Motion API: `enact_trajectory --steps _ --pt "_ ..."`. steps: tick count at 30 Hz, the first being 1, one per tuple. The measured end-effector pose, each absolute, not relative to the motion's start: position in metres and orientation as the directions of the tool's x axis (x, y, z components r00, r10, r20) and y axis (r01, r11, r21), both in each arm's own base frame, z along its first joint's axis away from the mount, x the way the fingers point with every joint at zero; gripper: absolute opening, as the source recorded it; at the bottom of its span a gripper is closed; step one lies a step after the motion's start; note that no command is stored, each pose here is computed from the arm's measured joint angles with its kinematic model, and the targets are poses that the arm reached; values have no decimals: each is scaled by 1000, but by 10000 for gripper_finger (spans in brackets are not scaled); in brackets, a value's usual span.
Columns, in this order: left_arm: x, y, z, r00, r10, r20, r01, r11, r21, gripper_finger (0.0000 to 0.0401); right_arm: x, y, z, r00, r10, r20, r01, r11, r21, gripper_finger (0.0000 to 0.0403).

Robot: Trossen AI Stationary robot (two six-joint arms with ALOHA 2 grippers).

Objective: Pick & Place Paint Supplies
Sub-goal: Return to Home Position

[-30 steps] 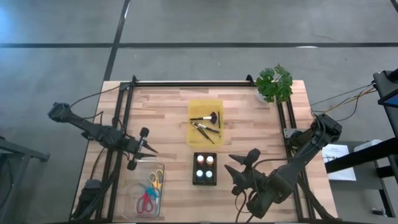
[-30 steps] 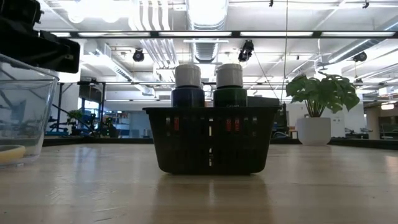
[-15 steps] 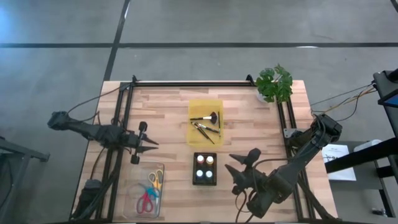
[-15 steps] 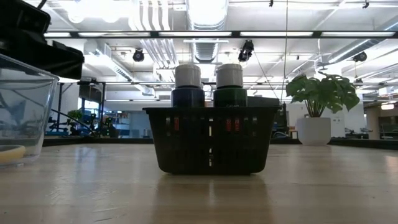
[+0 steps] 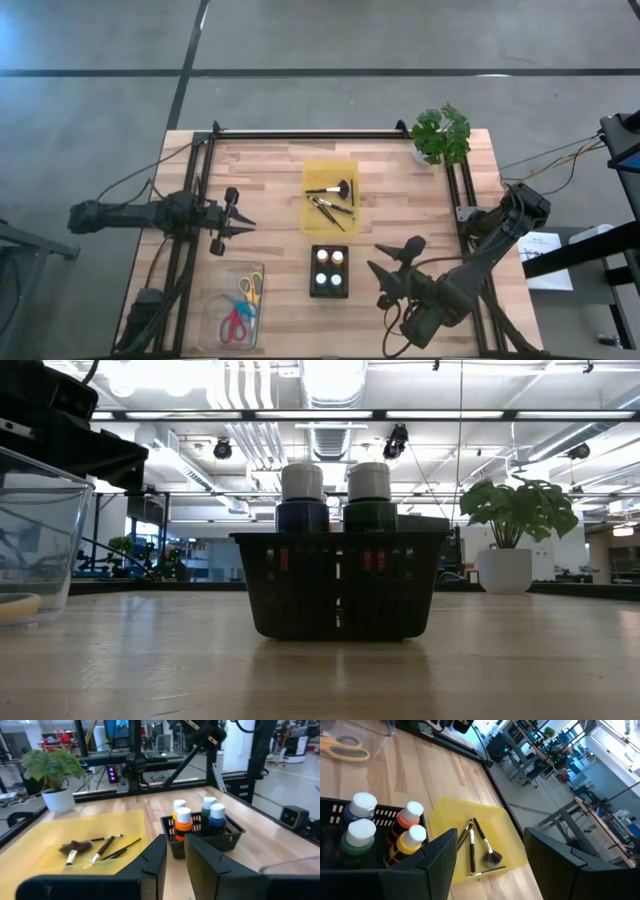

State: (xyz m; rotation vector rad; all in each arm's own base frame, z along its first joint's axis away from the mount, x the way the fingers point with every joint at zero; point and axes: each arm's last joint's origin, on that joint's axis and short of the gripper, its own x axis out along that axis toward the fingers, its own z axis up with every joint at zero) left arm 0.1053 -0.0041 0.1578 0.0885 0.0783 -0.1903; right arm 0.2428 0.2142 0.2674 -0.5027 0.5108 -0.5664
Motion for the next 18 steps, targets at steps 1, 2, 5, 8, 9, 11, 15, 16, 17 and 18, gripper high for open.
enact_trajectory --steps 1,2,5,8,9,11,15,16,17,18 --pt "105 -3 158 981 -178 -82 185 979 80 75 243 214 267 729 -611 -310 374 734 -567 226" --pt "105 -3 158 982 -173 -81 179 981 80 75 243 214 267 729 -611 -310 377 736 -563 226" --pt "105 -3 158 982 -169 -83 174 983 56 75 243 214 267 729 -610 -310 387 741 -549 226" --pt "105 -2 158 983 -166 -84 170 985 42 75 243 214 268 729 -611 -310 405 749 -525 226" --pt "105 -2 158 984 -159 -83 163 986 43 75 243 214 268 729 -611 -310 414 753 -512 226" --pt "105 -2 158 987 -139 -84 144 988 52 75 243 214 267 729 -611 -310 431 760 -486 226" --pt "105 -1 157 988 -127 -93 131 991 34 75 243 214 267 725 -602 -334 441 779 -447 226" --pt "105 -1 157 988 -127 -92 130 991 30 75 243 214 266 722 -596 -352 434 786 -441 226" --pt "105 -1 157 988 -127 -92 130 991 30 75 243 214 266 719 -587 -371 425 795 -433 226" --pt "105 -1 157 988 -127 -92 130 991 30 75 243 214 266 718 -581 -384 419 801 -428 226"
